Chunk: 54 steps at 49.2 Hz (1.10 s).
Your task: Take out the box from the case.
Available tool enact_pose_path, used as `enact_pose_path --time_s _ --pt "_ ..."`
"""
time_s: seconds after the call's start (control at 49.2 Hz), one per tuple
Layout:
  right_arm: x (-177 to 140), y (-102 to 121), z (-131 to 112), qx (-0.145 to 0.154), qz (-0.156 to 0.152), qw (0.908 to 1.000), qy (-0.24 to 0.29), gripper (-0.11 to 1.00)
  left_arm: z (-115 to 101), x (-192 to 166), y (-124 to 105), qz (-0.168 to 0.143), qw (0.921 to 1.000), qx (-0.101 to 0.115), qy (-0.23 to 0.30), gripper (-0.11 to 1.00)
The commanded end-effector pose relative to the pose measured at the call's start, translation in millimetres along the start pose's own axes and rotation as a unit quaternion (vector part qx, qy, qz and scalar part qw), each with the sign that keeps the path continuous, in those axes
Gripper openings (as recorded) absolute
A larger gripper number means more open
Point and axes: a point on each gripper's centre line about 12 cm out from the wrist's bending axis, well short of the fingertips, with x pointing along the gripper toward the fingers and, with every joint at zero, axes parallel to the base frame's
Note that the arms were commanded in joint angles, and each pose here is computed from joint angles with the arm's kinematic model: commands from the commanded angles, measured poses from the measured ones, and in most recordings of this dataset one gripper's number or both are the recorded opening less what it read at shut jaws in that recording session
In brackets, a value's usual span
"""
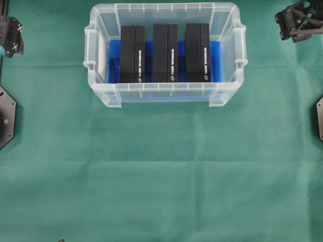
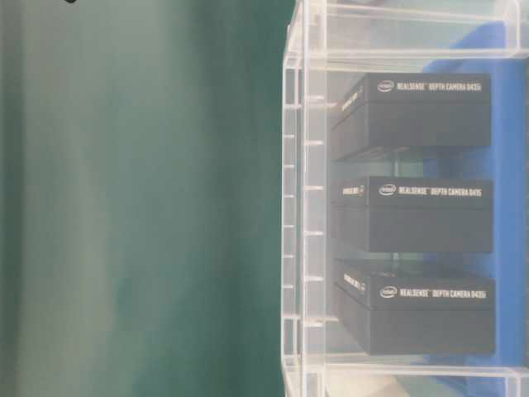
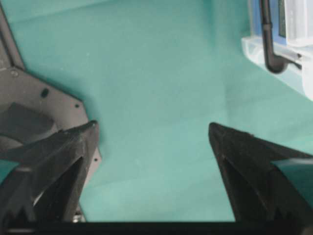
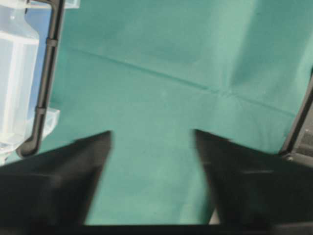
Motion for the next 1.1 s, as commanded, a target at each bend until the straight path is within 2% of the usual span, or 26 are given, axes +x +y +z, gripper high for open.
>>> enact_pose_path --time_s 0.0,0.061,0.102,0.631,0.854,1.078 --pt "-5.5 0.3 -0.2 0.004 0.005 1.0000 -0.005 0.86 1.6 -4.4 -1.1 -0.008 0.9999 -0.005 -0.006 0.97" --pt "-6.4 -0.1 -0.3 0.012 0.004 0.9999 -0.004 0.94 1.2 -4.8 -1.1 -0.009 0.9999 -0.010 -0.006 0.97" --pt "-7.2 -0.7 -0.4 0.016 0.005 0.9999 -0.005 0.95 1.1 -4.8 -0.9 -0.008 0.9999 -0.013 -0.006 0.97" --pt "-10.7 -1.2 -0.4 0.031 0.010 0.9994 -0.008 0.95 1.2 -4.8 -1.1 -0.009 0.9998 -0.014 -0.006 0.97" --pt "-9.9 -1.8 -0.8 0.033 -0.004 0.9994 0.000 0.95 1.2 -4.8 -1.1 -0.009 0.9998 -0.016 -0.006 0.97" --pt "-8.5 9.4 3.9 0.066 0.002 0.9978 0.000 0.95 2.0 -4.2 -2.2 -0.008 0.9998 -0.017 -0.005 0.97"
